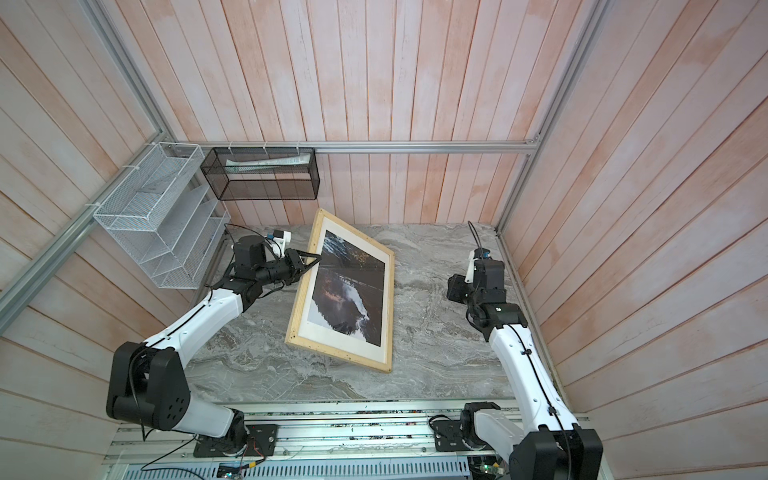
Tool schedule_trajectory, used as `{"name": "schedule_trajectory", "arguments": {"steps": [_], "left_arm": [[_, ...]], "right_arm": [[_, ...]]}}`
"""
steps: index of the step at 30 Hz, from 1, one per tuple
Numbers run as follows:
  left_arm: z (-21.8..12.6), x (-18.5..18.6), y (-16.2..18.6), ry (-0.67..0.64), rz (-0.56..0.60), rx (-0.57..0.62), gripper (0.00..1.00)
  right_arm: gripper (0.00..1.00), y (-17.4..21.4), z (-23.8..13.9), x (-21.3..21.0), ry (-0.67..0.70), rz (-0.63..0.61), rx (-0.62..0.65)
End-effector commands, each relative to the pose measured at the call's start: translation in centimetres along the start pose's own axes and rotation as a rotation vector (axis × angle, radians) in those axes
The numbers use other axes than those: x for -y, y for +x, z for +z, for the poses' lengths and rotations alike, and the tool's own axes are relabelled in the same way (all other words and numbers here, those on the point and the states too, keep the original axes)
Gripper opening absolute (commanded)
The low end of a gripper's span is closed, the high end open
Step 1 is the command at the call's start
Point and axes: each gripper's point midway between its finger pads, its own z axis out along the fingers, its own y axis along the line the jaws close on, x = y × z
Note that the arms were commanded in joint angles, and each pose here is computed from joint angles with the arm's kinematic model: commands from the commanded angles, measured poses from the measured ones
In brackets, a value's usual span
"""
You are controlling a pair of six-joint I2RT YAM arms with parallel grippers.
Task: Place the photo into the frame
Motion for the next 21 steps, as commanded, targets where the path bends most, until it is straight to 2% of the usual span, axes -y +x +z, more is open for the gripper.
{"name": "schedule_trajectory", "arguments": {"steps": [1,7,14,16,21], "left_arm": [[-1.3,4.3,-2.4,0.143,0.110,0.105,0.00],[0.3,1.0,-2.1,0.079,0.075,0.080,0.03],[1.9,-2.6,-1.8,0.025,0.024,0.056,0.12],[2.2,-3.4,-1.7,0.019,0.013,0.051,0.18],[2.5,-4.7,-1.6,0.003,-0.001,0.051,0.40]], "right_arm": [[0.44,0.6,0.5,0.2,-0.004,0.012,-0.017],[0.44,0.7,0.6,0.2,-0.006,0.012,-0.021],[0.44,0.6,0.6,0.1,-0.008,0.010,-0.023],[0.44,0.6,0.7,0.1,-0.011,0.009,-0.025],[0.44,0.8,1.0,0.1,-0.016,0.013,-0.033]]}}
